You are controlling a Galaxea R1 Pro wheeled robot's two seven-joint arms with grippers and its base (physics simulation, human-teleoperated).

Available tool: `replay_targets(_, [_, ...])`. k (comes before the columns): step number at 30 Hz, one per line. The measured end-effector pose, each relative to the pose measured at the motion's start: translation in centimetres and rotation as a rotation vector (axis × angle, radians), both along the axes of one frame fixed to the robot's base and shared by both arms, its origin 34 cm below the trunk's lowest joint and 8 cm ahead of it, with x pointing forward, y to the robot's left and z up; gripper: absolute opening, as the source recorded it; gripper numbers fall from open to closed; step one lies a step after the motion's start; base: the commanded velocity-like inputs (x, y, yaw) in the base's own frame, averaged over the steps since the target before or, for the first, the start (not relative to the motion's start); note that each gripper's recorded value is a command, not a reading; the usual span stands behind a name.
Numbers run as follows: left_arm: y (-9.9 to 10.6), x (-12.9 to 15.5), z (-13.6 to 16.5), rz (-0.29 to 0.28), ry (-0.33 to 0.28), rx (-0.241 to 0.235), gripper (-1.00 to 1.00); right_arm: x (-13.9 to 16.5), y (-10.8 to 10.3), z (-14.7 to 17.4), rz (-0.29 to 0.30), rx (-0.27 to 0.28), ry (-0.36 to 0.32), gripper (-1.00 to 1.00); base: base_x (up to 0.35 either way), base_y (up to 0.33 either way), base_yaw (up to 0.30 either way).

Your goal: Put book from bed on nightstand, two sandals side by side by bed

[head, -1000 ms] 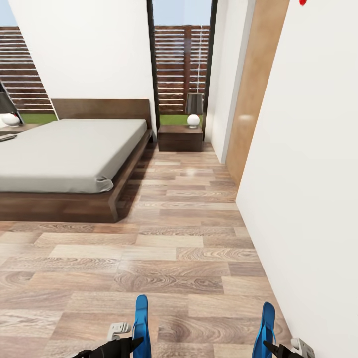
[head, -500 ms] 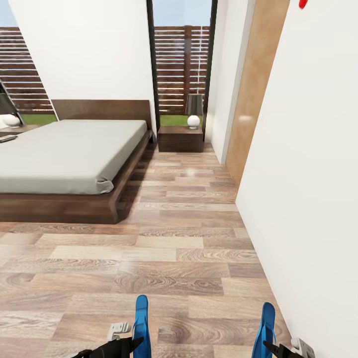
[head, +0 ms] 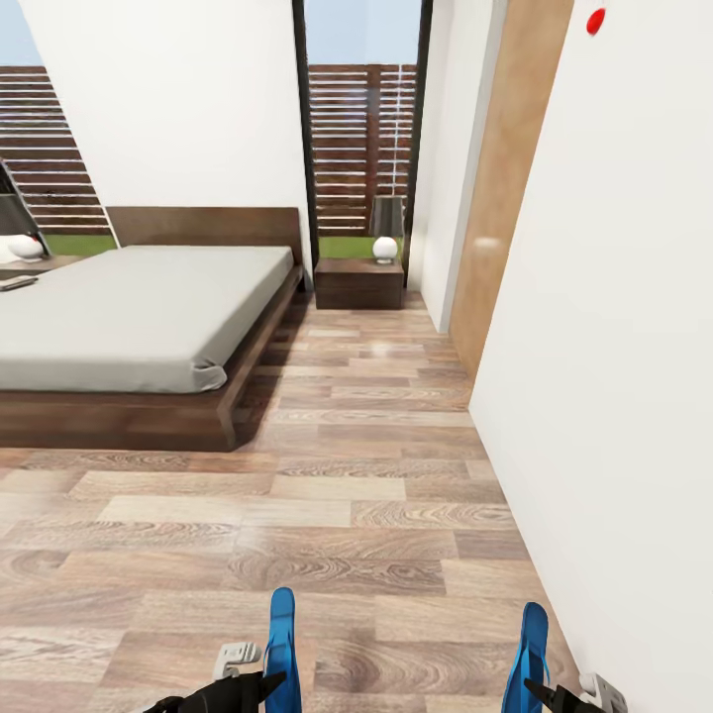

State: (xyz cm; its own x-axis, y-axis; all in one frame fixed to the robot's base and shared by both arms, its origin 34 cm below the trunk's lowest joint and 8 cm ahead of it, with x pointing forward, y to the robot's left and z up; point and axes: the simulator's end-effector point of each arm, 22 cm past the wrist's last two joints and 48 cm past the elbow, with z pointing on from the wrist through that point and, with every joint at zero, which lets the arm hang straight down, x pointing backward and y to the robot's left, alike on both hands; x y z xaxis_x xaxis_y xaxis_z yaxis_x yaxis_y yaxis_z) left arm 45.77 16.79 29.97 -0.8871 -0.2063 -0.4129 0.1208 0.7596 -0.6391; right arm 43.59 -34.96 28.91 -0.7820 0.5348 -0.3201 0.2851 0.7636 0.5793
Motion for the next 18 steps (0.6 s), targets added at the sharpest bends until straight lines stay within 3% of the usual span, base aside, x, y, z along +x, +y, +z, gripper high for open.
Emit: replay_targets(18, [0.01, 0.07, 0.12, -0.001, -0.003, 0.001, -1.0, 0.06, -0.08, 0.07, -0.001, -0.004, -0.001, -1.0, 0.304, 0.0, 0.0])
